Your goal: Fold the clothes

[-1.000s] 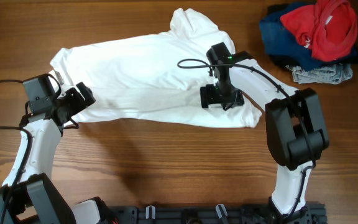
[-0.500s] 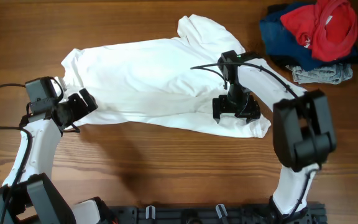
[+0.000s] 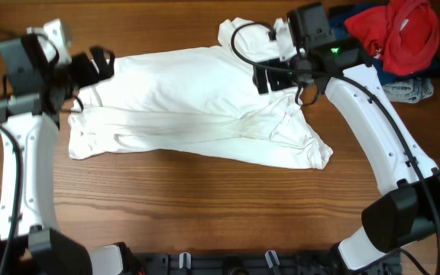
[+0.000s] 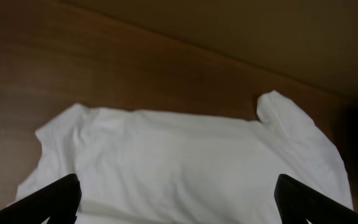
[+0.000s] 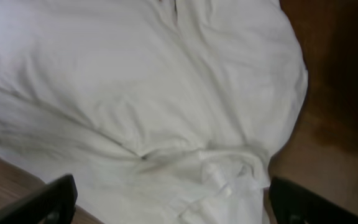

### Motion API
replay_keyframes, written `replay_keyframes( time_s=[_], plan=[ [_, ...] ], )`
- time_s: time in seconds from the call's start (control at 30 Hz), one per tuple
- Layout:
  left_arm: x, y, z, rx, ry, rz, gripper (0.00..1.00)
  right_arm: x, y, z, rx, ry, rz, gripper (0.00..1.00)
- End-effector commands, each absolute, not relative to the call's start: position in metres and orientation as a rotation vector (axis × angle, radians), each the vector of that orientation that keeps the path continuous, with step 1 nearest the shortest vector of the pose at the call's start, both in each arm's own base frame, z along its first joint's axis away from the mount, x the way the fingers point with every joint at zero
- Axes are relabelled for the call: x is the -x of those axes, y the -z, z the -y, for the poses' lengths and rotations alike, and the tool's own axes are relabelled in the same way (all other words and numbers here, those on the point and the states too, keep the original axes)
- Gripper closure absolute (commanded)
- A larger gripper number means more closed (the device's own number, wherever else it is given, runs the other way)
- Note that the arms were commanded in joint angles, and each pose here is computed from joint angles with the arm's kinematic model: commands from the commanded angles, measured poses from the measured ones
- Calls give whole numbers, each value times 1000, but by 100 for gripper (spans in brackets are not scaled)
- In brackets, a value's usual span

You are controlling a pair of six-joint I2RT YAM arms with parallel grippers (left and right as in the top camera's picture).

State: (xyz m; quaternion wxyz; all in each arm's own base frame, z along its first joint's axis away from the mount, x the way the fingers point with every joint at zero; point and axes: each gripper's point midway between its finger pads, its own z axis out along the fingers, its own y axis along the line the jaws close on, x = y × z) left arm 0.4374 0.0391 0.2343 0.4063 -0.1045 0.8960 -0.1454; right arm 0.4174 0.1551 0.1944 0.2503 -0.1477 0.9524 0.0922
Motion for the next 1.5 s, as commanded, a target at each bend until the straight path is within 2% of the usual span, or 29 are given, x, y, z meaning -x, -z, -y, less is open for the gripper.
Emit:
replay_keyframes(
  time_s=[0.0,0.2,0.37,0.57,0.8,0.9,1.17,1.2,1.23,1.3,1.33,1.37,1.4,1.47],
  plan=[
    [-477,-213,-60,254,180,-2308,0,-437,-202,-160,450,-244,-2508,1],
    [-526,-147,-92,223,0,-2399,0,-446,-190,-163,502,-228,-2498,1],
    [-534,-99,-116,140,-197,-2468,0,-449,-167,-164,516,-221,-2548,0],
    [-535,-59,-145,192,-220,-2503,0,-453,-143,-167,536,-224,-2584,1],
    [-543,-35,-163,227,-225,-2485,1,-456,-136,-168,539,-223,-2591,1],
    [-549,-31,-157,206,-177,-2470,6,-458,-137,-169,515,-230,-2588,1],
    [-549,0,-143,179,-86,-2512,9,-458,-137,-169,506,-232,-2588,1],
    [-549,0,-143,179,-86,-2512,13,-458,-137,-169,506,-232,-2588,1],
    [-550,0,-143,179,-87,-2508,23,-458,-137,-169,506,-232,-2588,1],
    [-552,-2,-144,186,-87,-2493,52,-459,-138,-169,505,-233,-2582,1],
    [-553,-3,-143,184,-87,-2490,63,-460,-138,-169,504,-233,-2580,2],
    [-553,-3,-143,186,-86,-2489,83,-462,-139,-170,504,-234,-2570,3],
    [-554,-5,-142,185,-85,-2486,96,-464,-141,-171,502,-235,-2556,6],
    [-555,-10,-140,179,-86,-2477,96,-470,-144,-173,498,-237,-2529,14]
  ],
)
